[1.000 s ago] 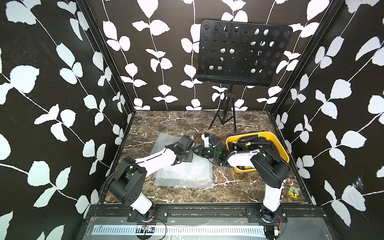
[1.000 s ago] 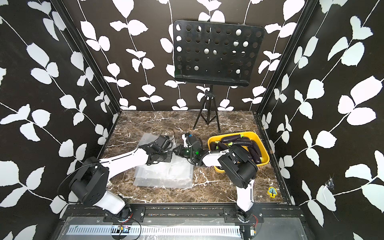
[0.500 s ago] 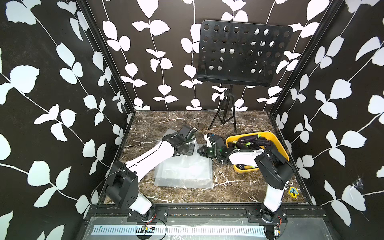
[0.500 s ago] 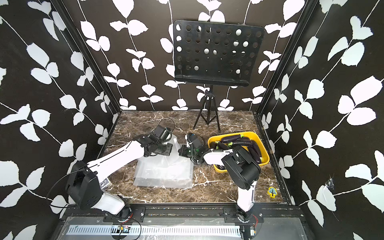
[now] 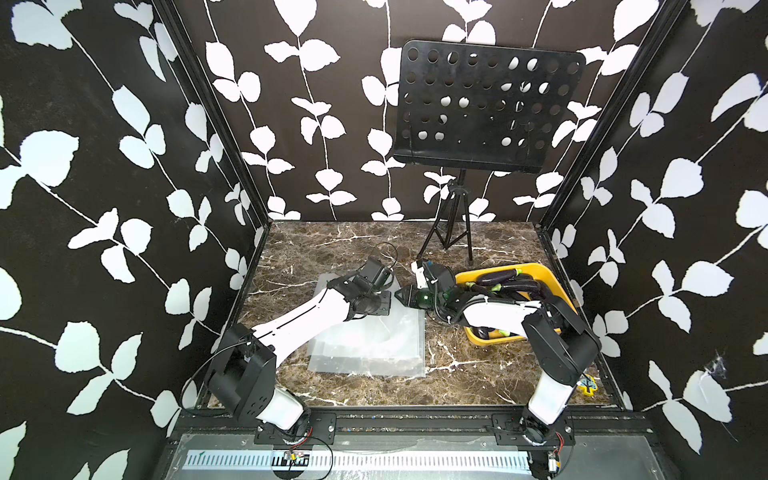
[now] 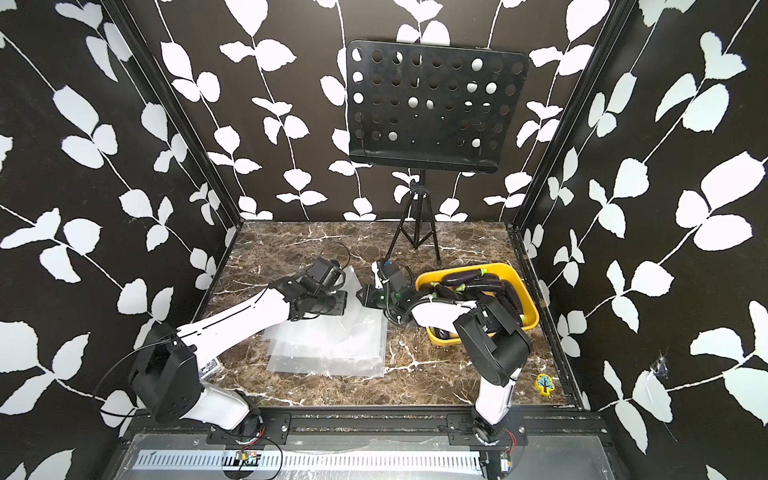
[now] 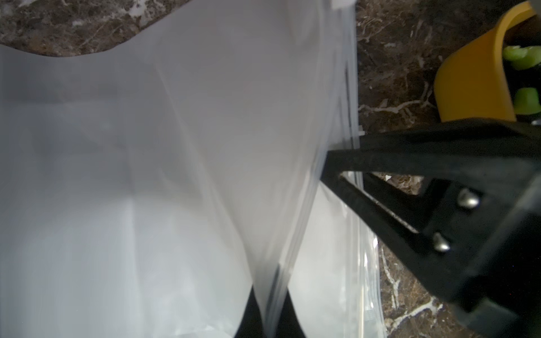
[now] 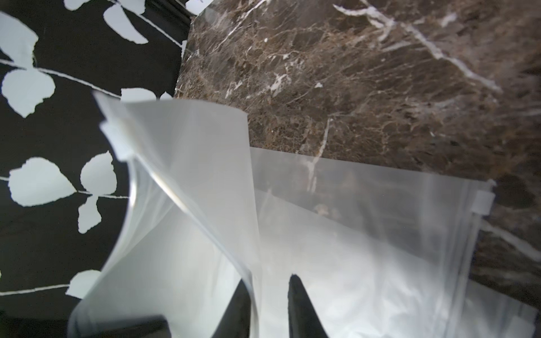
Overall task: Place the eggplant in a zip-top bag and seal the zipper
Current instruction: Open the zipper food storage bag.
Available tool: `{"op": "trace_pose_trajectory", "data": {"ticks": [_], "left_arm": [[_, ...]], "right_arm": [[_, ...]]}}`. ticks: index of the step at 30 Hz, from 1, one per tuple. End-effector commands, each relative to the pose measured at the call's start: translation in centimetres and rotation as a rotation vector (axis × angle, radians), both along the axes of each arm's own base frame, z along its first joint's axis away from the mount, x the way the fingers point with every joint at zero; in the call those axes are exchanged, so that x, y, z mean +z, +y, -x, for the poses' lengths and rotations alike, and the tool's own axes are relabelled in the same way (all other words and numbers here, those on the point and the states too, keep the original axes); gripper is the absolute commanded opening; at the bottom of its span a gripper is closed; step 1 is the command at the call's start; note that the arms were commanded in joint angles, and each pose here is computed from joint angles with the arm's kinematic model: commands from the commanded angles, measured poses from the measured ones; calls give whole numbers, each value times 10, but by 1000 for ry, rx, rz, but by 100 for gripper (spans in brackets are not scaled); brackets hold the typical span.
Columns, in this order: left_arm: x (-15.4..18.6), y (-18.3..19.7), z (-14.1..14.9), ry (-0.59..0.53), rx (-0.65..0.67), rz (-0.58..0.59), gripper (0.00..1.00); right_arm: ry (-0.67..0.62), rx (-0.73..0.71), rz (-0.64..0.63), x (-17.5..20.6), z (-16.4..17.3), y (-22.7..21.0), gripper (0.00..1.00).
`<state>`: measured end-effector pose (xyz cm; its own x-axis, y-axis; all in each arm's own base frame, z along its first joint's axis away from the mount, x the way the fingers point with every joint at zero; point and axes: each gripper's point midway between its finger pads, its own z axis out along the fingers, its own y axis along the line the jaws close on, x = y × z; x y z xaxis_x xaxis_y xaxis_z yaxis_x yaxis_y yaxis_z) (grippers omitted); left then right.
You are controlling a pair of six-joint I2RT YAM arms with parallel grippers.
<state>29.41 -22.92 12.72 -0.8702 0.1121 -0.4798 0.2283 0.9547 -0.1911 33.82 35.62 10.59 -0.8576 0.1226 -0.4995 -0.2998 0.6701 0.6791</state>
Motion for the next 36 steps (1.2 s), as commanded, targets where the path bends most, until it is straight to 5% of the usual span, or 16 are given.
{"op": "trace_pose_trajectory", "data": {"ticks": [1, 7, 11, 13, 24, 30, 36], "left_arm": [[6, -7, -6, -21, -4, 22, 0], [2, -7, -8, -26, 0, 17, 0], [12, -1, -14, -75, 17, -7, 0], [19, 8, -17, -106, 37, -38, 0], [41, 24, 5, -136, 9, -210, 0], [51, 24, 12, -131, 14, -184, 0], [19, -23, -1, -48, -55, -101, 0]], "right_arm": [[-18, 50, 8, 7, 9, 11, 28], [-8, 61, 32, 10, 8, 16, 29], [35, 32, 53, -4, 11, 10, 7], [45, -1, 73, -14, 9, 2, 4], [16, -5, 57, -8, -9, 10, 5], [18, 35, 18, -1, -13, 24, 5], [59, -18, 54, -21, -6, 0, 5]]}}
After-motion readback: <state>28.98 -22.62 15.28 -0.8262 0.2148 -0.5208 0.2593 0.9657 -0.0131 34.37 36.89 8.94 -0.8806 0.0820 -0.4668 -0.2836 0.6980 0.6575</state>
